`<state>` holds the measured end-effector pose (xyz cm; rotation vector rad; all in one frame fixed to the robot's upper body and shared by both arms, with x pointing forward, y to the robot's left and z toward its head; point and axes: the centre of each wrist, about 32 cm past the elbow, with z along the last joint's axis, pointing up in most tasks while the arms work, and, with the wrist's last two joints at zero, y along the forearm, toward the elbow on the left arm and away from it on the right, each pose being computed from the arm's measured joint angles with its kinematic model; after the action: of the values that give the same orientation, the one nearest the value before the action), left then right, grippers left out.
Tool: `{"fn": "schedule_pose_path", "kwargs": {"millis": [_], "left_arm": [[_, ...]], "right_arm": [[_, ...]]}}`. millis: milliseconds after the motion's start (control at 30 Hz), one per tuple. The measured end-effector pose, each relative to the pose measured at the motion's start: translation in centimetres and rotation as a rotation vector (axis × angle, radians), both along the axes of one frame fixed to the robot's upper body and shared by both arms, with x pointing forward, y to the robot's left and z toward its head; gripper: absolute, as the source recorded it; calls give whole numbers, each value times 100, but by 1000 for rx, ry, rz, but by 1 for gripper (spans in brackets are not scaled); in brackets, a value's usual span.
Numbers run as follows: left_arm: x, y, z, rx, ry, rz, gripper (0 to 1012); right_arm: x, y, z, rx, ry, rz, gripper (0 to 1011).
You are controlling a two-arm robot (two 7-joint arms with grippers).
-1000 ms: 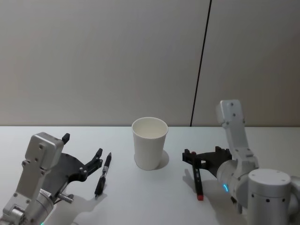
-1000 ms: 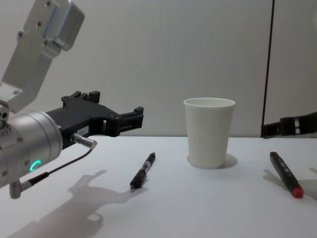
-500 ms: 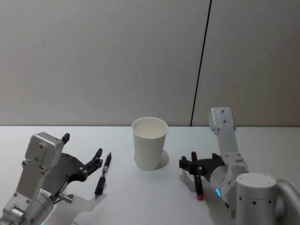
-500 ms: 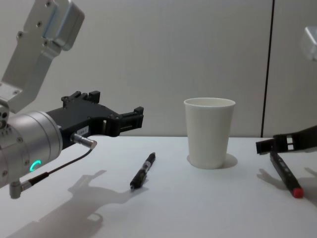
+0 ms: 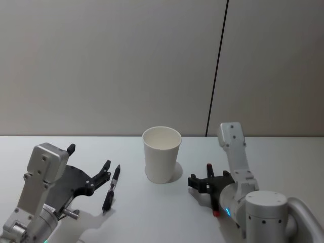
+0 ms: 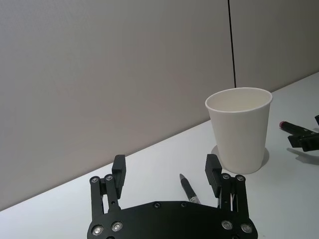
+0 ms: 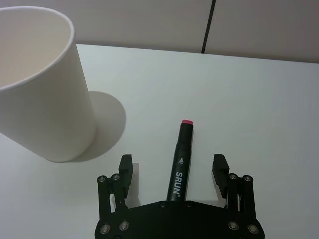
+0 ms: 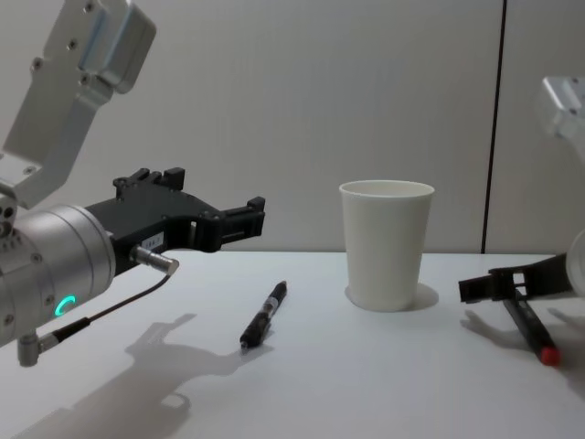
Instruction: Place the pen into the pen holder.
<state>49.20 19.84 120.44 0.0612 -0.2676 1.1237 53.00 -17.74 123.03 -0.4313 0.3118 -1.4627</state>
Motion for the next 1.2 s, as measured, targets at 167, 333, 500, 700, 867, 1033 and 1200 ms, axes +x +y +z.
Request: {"fn": "schedule_pose_path", "kwargs": {"millis": [167,333,500,700,867,1033,1200], "left_arm": [[0,0,0,0,0,0,1003],[0,0,0,0,0,0,1003],[0,0,0,0,0,0,1003],[0,0,0,0,0,0,1003],[0,0,0,0,0,0,1003],[0,0,0,0,0,0,1003],[0,0,0,0,0,0,1003]], "right_arm": [[21,24,-28,-1,-1,4,1001],[36,39,-47,-2,-1,7,1001],[47,51,-61,-3,0,10,1001],[55,61,-71,-4,-1,12,1001],[59,64,-76,-4,-1,13,1001],[60,67,-80,-5,0,14,1001],[62,69,-82,-5,0,15,1001]]}}
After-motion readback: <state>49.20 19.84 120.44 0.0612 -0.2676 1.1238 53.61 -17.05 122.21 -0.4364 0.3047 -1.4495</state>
